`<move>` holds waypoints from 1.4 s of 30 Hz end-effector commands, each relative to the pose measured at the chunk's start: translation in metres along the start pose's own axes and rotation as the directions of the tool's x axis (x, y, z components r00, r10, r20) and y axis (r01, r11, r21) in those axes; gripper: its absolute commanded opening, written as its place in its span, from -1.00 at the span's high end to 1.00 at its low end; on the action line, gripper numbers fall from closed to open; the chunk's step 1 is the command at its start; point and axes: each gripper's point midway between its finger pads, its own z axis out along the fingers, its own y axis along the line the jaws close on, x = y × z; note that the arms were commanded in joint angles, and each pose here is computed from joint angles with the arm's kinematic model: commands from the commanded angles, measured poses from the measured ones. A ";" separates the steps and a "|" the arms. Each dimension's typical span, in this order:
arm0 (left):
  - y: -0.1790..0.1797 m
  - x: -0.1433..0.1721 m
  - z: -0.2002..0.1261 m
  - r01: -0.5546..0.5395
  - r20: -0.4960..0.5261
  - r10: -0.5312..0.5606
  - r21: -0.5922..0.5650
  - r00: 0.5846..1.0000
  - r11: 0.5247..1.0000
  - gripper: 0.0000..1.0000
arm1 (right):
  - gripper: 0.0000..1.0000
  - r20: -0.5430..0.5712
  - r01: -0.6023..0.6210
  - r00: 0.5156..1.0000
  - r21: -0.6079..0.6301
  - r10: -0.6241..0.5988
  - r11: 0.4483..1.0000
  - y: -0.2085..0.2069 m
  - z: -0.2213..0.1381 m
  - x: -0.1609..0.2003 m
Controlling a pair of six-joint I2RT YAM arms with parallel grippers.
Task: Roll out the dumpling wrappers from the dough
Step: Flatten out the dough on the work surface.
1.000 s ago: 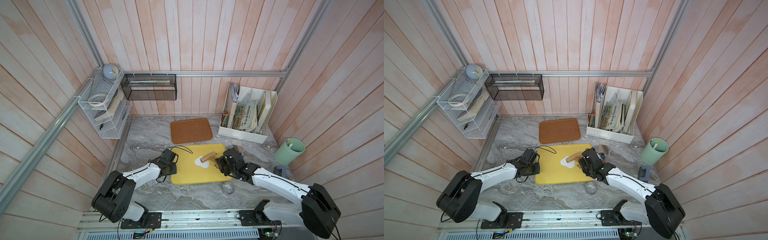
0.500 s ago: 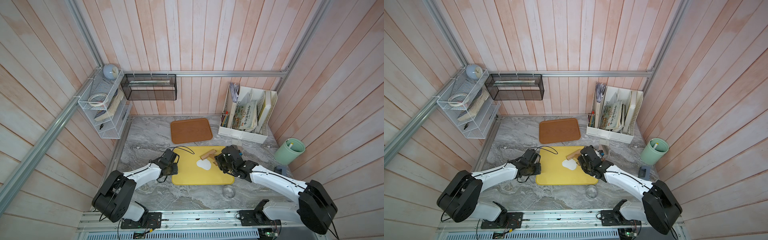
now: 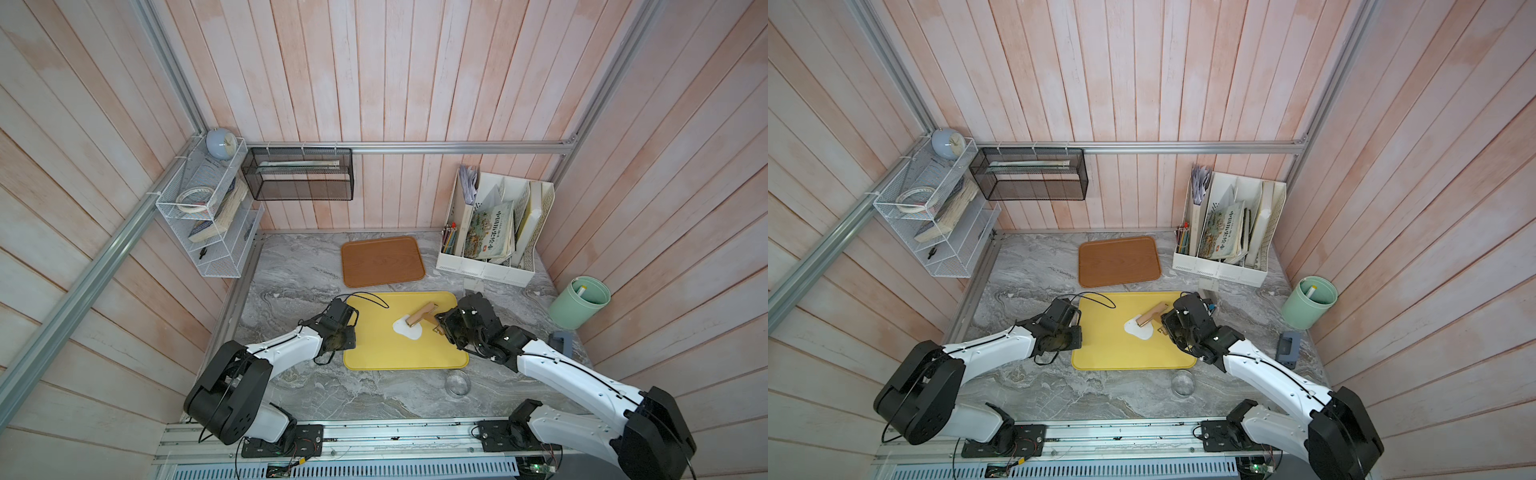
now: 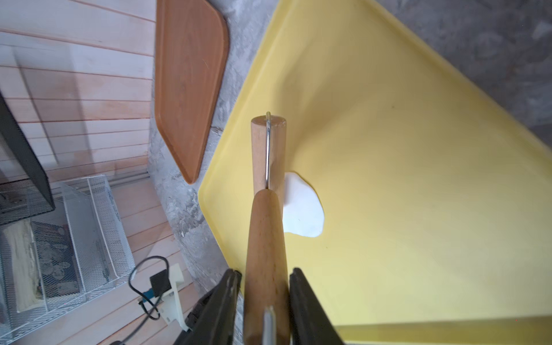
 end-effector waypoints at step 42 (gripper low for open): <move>0.033 0.049 0.012 -0.009 -0.163 -0.015 -0.147 0.987 0.989 1.00 | 1.00 -0.103 0.145 0.988 0.346 -0.116 0.927 -0.055 0.002 -0.004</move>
